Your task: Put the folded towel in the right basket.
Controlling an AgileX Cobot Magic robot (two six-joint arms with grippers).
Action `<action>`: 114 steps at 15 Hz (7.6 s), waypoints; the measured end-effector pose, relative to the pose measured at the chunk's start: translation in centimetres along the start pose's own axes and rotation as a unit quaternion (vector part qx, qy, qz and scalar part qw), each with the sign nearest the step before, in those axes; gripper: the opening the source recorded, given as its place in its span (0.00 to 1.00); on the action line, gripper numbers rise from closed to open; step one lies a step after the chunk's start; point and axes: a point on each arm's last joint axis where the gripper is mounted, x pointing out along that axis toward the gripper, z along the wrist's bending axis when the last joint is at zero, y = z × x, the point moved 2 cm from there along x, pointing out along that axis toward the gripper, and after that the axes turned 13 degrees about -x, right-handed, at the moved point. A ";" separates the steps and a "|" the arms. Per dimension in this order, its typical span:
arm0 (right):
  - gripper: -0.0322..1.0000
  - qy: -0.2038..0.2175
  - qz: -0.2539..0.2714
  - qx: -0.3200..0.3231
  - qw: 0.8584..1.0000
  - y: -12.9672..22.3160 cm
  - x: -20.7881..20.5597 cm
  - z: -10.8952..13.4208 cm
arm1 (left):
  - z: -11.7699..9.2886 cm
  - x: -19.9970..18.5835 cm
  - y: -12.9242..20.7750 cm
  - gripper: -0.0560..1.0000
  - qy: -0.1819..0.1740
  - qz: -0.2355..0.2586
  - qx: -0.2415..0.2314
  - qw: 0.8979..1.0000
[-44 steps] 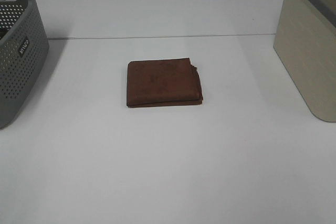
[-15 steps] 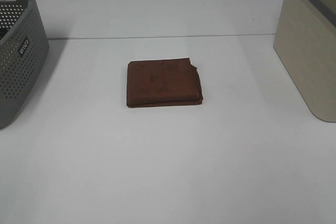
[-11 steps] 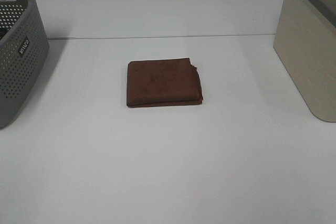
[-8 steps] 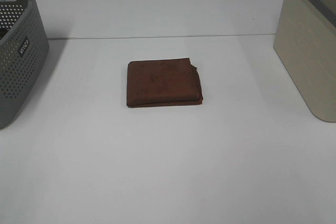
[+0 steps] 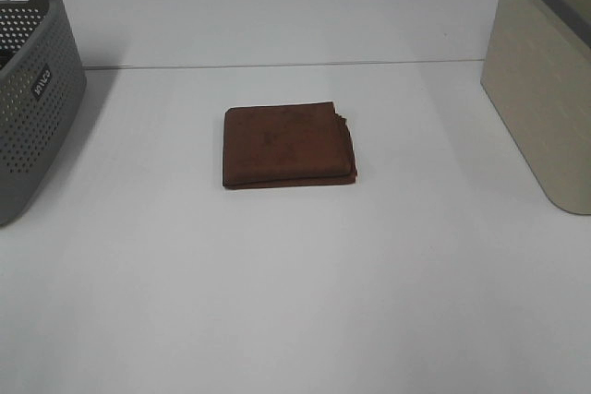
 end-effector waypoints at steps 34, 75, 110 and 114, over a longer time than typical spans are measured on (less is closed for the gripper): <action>0.77 -0.384 0.446 0.130 0.798 10.3 45.5 16.1 | 0.0 0.0 0.0 0.97 0.000 0.000 0.000 1.000; 0.11 -0.059 0.275 0.026 0.959 -10.7 31.8 -10.2 | 0.0 0.0 0.0 0.97 0.000 0.000 0.000 1.000; 0.75 -0.141 0.422 0.024 0.895 -0.2 13.1 1.2 | 0.0 0.0 0.0 0.97 0.000 0.000 0.000 1.000; 0.75 -0.139 0.424 0.028 0.895 7.6 4.2 2.8 | 0.0 0.0 0.0 0.97 0.000 0.000 0.000 1.000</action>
